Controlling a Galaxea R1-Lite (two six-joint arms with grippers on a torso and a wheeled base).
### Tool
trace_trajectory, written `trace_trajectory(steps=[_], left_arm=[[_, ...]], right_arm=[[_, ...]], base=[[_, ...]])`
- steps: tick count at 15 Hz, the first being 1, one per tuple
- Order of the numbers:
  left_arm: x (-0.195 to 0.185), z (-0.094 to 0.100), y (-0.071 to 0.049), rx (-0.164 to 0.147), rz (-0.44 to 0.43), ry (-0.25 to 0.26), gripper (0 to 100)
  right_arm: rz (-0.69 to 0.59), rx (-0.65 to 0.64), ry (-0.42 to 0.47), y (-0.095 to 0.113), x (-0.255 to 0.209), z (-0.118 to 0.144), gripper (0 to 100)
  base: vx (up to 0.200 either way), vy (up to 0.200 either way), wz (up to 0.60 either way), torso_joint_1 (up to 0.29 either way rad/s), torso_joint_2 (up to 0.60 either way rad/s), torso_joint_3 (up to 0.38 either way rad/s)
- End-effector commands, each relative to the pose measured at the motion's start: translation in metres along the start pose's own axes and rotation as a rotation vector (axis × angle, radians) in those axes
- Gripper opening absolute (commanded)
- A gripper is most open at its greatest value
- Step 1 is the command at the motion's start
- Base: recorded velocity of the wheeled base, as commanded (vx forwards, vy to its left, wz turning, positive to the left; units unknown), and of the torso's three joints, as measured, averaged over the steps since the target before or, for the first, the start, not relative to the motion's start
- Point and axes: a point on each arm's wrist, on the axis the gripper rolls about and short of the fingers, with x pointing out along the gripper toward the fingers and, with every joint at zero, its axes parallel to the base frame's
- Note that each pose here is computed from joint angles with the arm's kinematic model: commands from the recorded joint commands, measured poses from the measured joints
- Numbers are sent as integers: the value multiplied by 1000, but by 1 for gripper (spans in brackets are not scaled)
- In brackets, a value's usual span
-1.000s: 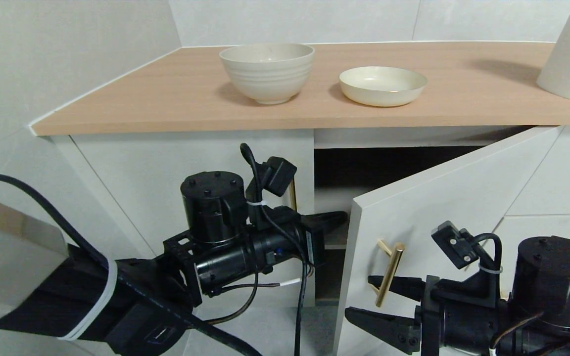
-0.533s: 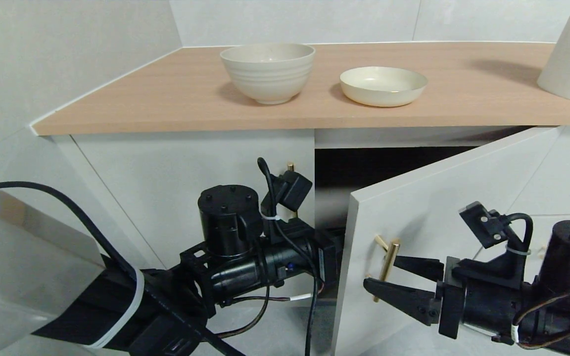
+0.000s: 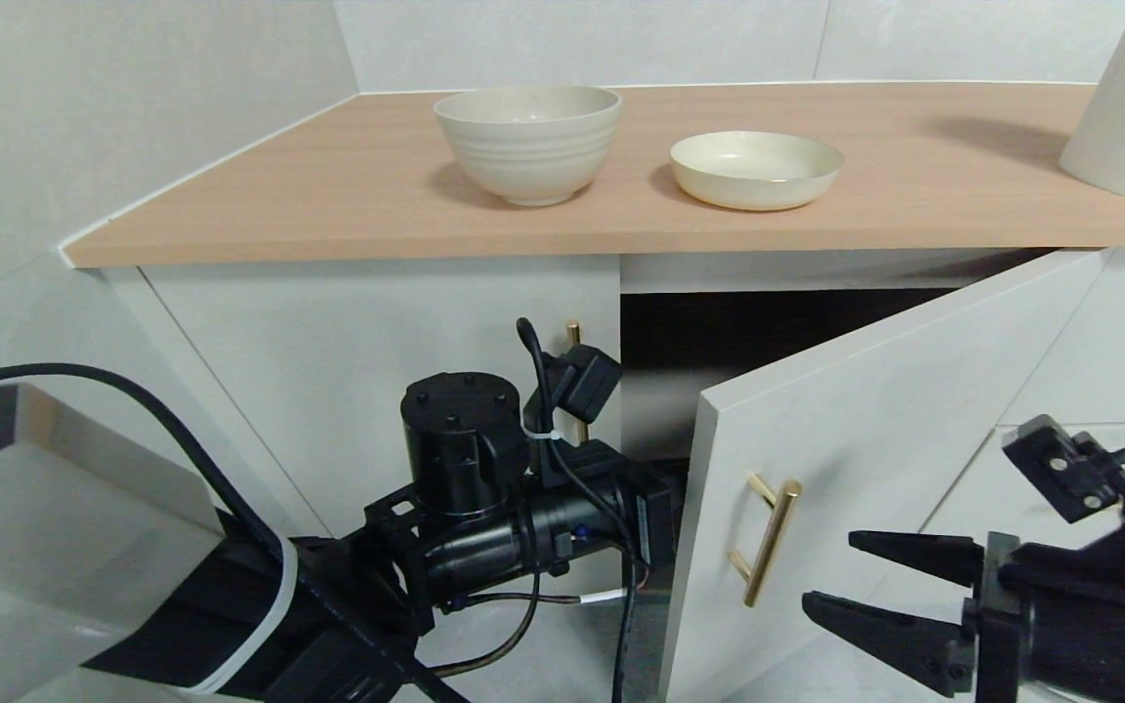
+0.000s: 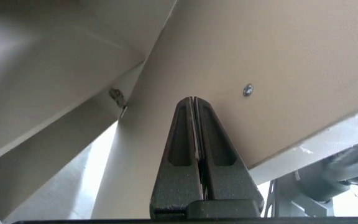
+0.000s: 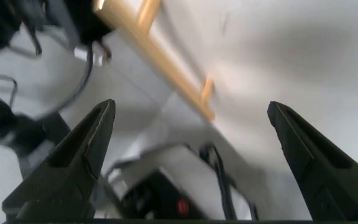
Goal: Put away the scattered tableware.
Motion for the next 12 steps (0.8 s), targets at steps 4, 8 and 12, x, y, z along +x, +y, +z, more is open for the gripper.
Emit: trace_trajectory(steps=[4, 8, 12], left_arm=[[4, -6, -3, -4, -10, 18, 0], [12, -12, -9, -7, -34, 41, 0], [34, -15, 3, -9, -29, 45, 0]], right_arm=[[52, -42, -52, 25, -56, 1, 100], [57, -47, -70, 26, -62, 2, 100], [58, -50, -76, 27, -65, 1, 100]], base=[[0, 0, 0, 0, 0, 0], [-150, 0, 0, 3, -1, 2], [-100, 0, 0, 2, 0, 2]])
